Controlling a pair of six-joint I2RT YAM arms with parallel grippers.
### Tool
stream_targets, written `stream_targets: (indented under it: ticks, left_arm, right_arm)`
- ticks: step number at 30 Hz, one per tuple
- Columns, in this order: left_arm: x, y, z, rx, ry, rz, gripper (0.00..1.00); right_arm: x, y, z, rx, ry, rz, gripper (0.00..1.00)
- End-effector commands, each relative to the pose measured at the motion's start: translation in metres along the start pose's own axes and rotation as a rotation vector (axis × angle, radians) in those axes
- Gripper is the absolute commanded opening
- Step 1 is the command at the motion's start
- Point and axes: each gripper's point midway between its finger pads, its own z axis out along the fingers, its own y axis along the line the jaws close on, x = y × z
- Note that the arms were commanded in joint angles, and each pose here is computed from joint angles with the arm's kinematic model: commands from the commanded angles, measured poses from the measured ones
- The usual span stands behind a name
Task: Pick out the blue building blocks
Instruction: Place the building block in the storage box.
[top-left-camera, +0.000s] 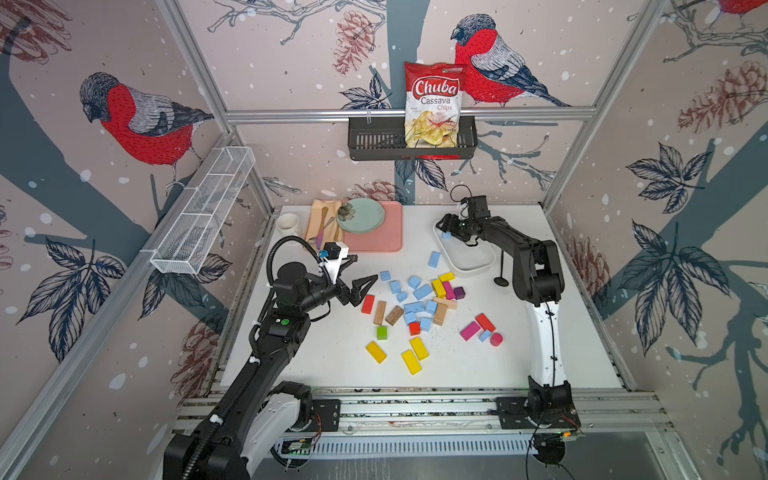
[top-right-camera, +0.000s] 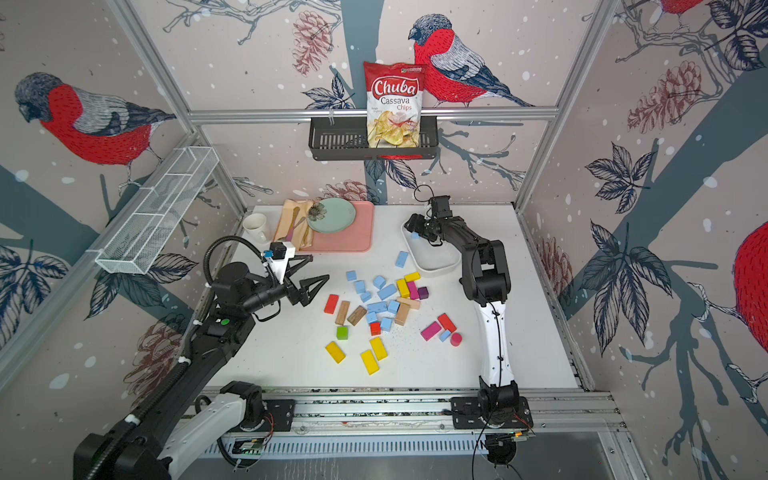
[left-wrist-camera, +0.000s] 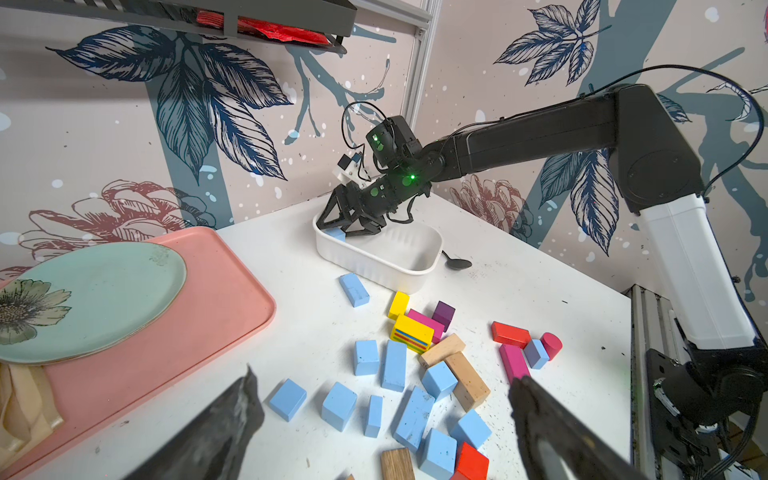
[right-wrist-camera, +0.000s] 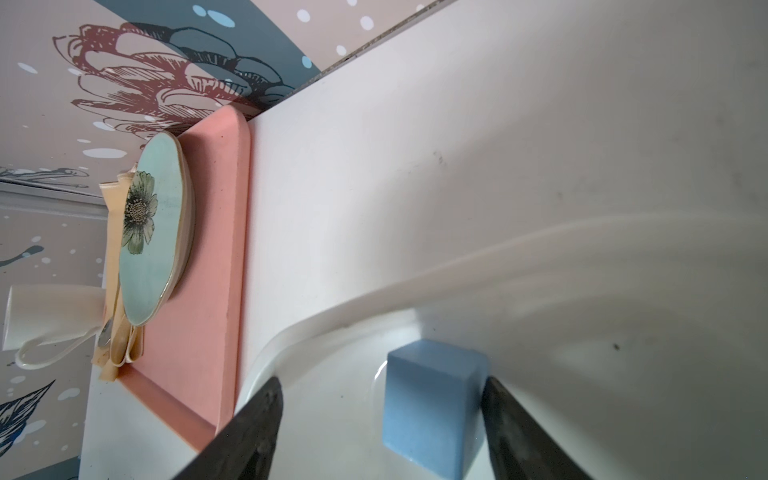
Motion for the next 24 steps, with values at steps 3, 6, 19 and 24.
stream_targets:
  ticks: [3,6,19,24]
  left_arm:
    - [-0.009,-0.004,0.0,0.018,-0.032,0.038,0.96]
    - [-0.01,-0.004,-0.001,0.016,-0.032,0.038,0.96]
    - [-0.01,-0.002,0.0,0.01,-0.031,0.03,0.96]
    - [-0.01,0.003,-0.001,-0.023,-0.034,0.02,0.96]
  right_arm:
    - [-0.004,0.02,-0.002,-0.103,-0.011,-0.022,0.75]
    - [-0.002,0.026,-0.002,-0.139,-0.005,-0.036,0.75]
    - [-0.005,0.047,-0.016,-0.211,0.002,-0.078,0.75]
    - [-0.021,0.063,-0.042,-0.184,-0.066,-0.133,0.79]
